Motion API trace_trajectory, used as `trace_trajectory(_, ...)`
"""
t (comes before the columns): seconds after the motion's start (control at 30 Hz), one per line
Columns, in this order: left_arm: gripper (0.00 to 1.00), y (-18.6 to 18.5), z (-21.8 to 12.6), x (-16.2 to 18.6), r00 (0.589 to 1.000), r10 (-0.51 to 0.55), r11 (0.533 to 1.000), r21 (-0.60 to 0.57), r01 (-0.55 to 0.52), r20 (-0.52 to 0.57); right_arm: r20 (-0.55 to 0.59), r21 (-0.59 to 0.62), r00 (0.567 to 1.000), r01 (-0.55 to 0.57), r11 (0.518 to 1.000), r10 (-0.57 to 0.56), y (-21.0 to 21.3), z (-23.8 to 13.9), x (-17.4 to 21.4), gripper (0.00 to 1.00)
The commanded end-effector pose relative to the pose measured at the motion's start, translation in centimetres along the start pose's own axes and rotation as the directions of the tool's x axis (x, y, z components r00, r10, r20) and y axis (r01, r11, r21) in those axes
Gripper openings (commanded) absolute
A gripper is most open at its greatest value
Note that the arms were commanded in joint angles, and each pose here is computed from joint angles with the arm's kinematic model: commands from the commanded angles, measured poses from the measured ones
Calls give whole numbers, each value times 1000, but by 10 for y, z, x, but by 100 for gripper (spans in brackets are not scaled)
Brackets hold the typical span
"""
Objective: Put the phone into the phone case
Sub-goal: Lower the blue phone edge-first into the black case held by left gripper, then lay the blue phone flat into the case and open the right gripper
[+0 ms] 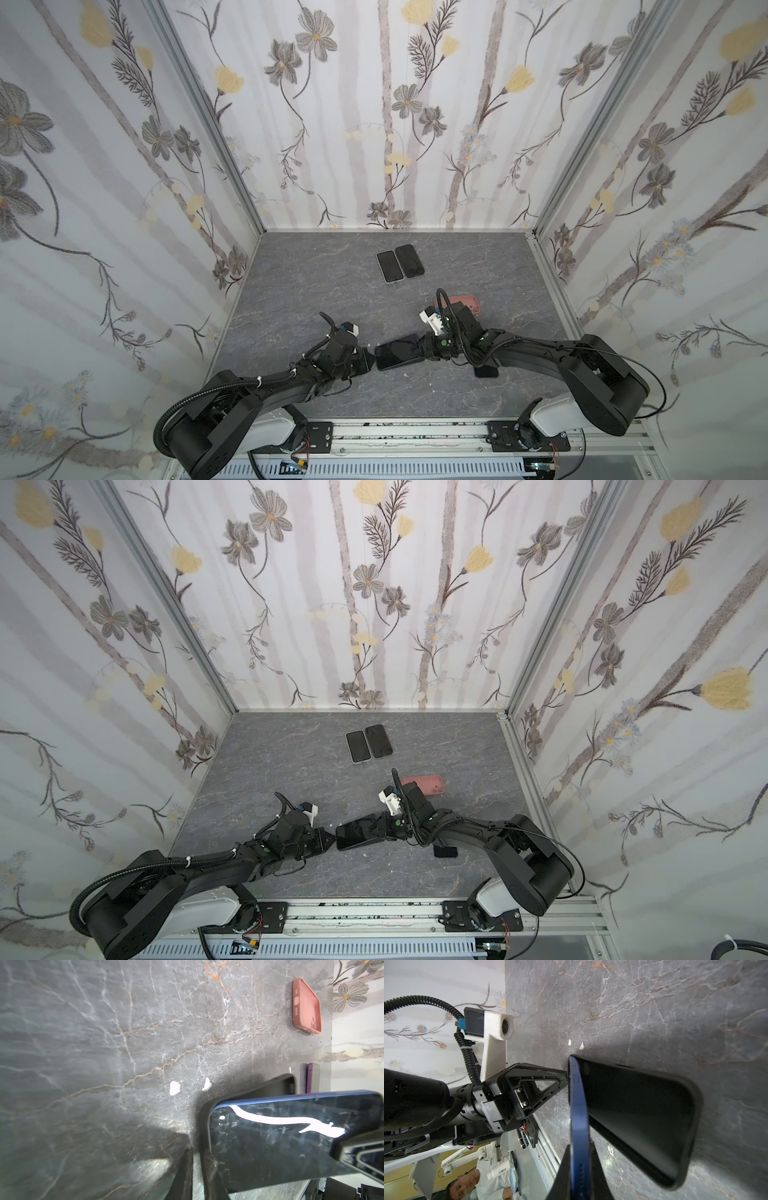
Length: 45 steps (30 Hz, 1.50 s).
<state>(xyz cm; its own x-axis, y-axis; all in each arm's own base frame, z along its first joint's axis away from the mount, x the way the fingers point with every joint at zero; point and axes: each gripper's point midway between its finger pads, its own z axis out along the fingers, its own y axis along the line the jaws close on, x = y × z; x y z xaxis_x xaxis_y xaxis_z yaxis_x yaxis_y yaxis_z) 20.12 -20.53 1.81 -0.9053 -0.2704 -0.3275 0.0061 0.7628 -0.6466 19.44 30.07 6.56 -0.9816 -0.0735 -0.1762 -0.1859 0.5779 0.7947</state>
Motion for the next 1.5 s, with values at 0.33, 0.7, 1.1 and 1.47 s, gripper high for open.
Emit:
trace_trajectory(0.33,15,-21,-3,-7,1000,0,998,67,0,6,-2,191,995,-101,976,103,-61,11,16,0)
trace_trajectory(0.7,20,-25,-18,-19,998,19,998,55,-22,68,20,274,997,-79,959,77,-69,7,6,3)
trace_trajectory(1.1,21,2,-12,-15,997,52,996,-81,-47,55,24,322,998,-60,945,55,-68,3,-1,11)
trace_trajectory(1.47,20,9,-10,-11,998,49,993,-108,-44,38,54,368,998,-35,929,17,-59,-10,-13,37)
